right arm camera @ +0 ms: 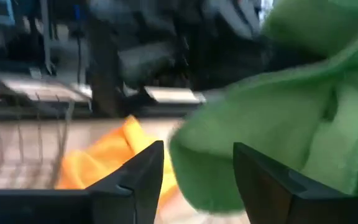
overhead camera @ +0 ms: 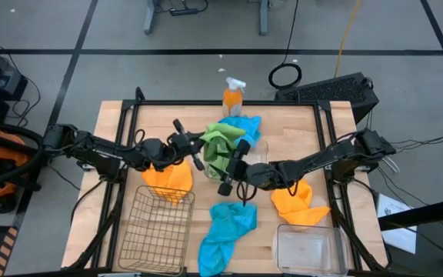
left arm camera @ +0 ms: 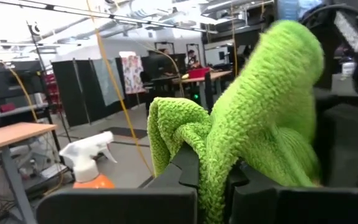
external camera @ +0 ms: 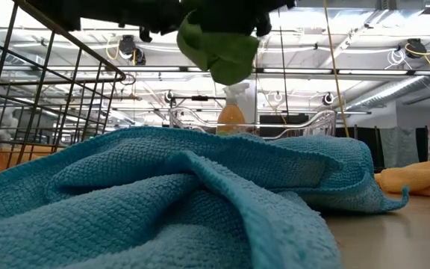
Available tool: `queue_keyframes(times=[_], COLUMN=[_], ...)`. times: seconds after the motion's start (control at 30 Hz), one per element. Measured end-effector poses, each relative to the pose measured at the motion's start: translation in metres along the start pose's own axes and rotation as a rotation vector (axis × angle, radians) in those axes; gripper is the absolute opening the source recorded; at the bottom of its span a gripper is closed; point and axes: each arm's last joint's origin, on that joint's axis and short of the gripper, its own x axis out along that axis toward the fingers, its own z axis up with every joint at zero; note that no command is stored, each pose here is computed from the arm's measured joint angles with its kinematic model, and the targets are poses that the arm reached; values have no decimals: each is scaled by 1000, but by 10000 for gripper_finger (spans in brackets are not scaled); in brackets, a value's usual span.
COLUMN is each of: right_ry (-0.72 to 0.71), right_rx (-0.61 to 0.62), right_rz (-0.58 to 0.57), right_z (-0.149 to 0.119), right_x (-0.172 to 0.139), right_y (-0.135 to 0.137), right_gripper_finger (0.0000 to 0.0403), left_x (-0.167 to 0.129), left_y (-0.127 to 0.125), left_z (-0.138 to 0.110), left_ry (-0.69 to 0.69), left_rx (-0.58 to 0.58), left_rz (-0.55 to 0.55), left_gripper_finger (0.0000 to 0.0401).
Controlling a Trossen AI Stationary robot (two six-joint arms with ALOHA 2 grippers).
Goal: Sort microfiber towel by color & place in baskets
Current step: Put the green towel into the top transparent bin
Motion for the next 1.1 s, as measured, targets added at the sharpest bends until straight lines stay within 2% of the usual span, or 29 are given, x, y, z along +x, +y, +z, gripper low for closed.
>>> queue_keyframes(times=[0.17, 0.27, 0.37, 0.47, 0.6, 0.83, 0.9, 1.1], right_ry=[23, 46, 71, 101, 94, 79, 80, 78], right_rx=[-31, -106, -211, -310, -375, -405, -415, -437], right_rz=[11, 8, -44, -138, -202, -204, -204, -175], right_z=[-5, -13, -21, -29, -30, -28, -28, -28], right_x=[2, 4, 7, 11, 14, 14, 14, 10], right_y=[1, 8, 12, 12, 12, 12, 12, 17], right_gripper_finger=[212, 238, 256, 255, 205, 24, 12, 34], left_x=[2, 4, 5, 5, 5, 6, 6, 7], left_y=[5, 8, 10, 8, 8, 11, 11, 11], left_z=[4, 3, 2, 3, 3, 2, 2, 1], left_ry=[-41, -37, -42, -53, -55, -53, -53, -48], left_rx=[-22, -25, -52, -76, -84, -87, -86, -83], left_rz=[27, 36, 18, -31, -39, -45, -46, -44], left_gripper_finger=[9, 9, 9, 9, 9, 9, 9, 9])
